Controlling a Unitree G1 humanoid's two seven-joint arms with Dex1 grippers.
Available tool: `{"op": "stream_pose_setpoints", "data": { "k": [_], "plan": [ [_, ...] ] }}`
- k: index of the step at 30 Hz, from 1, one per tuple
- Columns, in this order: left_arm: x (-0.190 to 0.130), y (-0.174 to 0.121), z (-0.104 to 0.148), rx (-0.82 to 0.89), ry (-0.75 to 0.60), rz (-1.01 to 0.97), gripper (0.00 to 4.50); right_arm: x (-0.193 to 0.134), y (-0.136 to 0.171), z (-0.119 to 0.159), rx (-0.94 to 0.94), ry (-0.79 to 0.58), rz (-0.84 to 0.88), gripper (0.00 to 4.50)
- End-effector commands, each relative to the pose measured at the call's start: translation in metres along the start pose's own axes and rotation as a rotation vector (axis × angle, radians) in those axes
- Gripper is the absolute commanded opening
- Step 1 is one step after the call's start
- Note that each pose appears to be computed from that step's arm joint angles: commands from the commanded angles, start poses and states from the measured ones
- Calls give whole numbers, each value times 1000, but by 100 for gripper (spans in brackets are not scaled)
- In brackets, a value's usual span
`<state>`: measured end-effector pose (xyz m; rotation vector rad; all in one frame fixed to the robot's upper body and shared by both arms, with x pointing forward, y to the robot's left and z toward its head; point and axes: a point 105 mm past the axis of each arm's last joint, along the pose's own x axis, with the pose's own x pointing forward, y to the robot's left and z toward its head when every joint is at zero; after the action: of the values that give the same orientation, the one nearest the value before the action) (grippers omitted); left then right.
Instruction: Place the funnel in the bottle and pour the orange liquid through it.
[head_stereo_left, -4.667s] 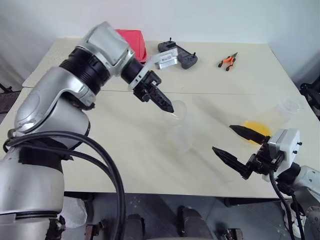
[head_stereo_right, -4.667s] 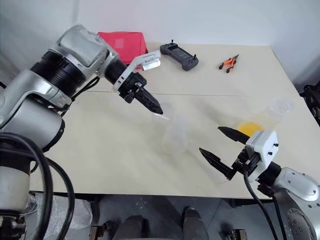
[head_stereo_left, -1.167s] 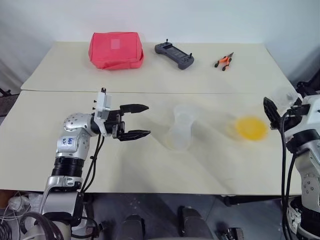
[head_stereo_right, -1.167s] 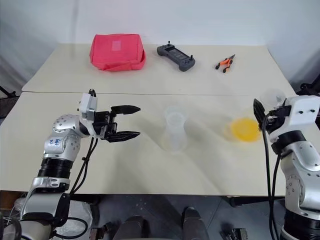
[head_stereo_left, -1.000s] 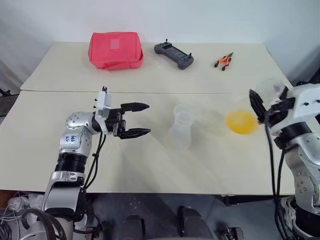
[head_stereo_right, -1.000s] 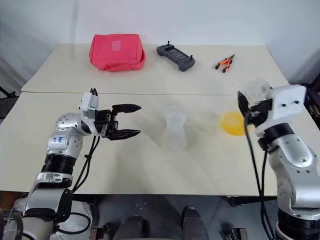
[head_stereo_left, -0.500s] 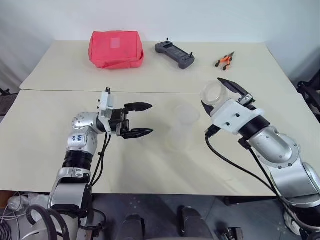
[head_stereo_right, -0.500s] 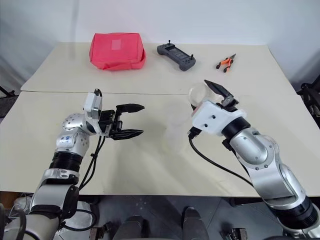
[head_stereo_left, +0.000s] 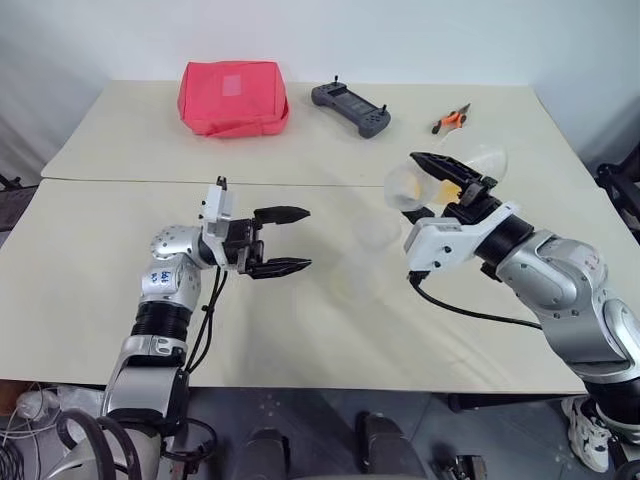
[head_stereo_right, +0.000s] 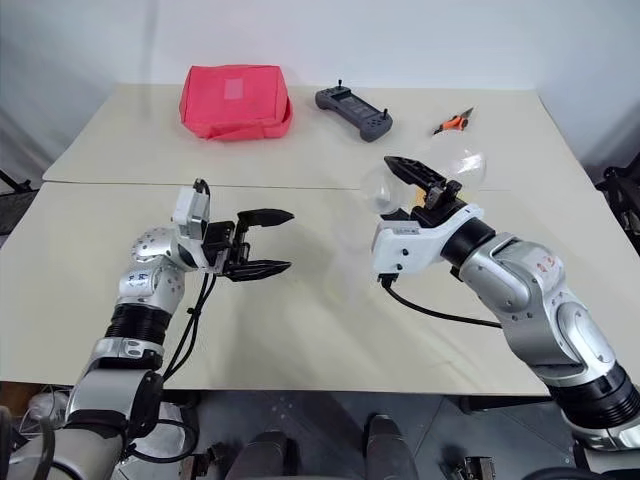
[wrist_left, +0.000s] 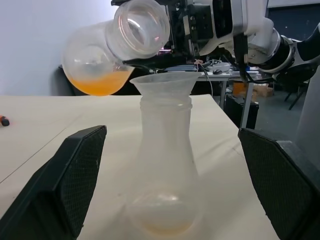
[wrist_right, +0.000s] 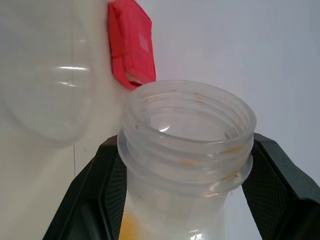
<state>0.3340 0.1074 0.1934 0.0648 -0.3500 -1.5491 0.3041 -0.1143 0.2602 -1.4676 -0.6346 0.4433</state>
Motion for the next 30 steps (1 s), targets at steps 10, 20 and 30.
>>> {"op": "stream_pose_setpoints", "data": {
  "k": [10, 20, 30],
  "plan": [
    [3, 1, 11, 52, -12, -9, 450, 2, -20, 2, -233, -51, -47, 275],
    [3, 1, 12, 48, -17, -13, 450, 0, -20, -3, -338, -62, -39, 275],
    [3, -1, 11, 37, -22, -24, 450, 2, -17, -1, -416, -96, -21, 275]
  ]
}}
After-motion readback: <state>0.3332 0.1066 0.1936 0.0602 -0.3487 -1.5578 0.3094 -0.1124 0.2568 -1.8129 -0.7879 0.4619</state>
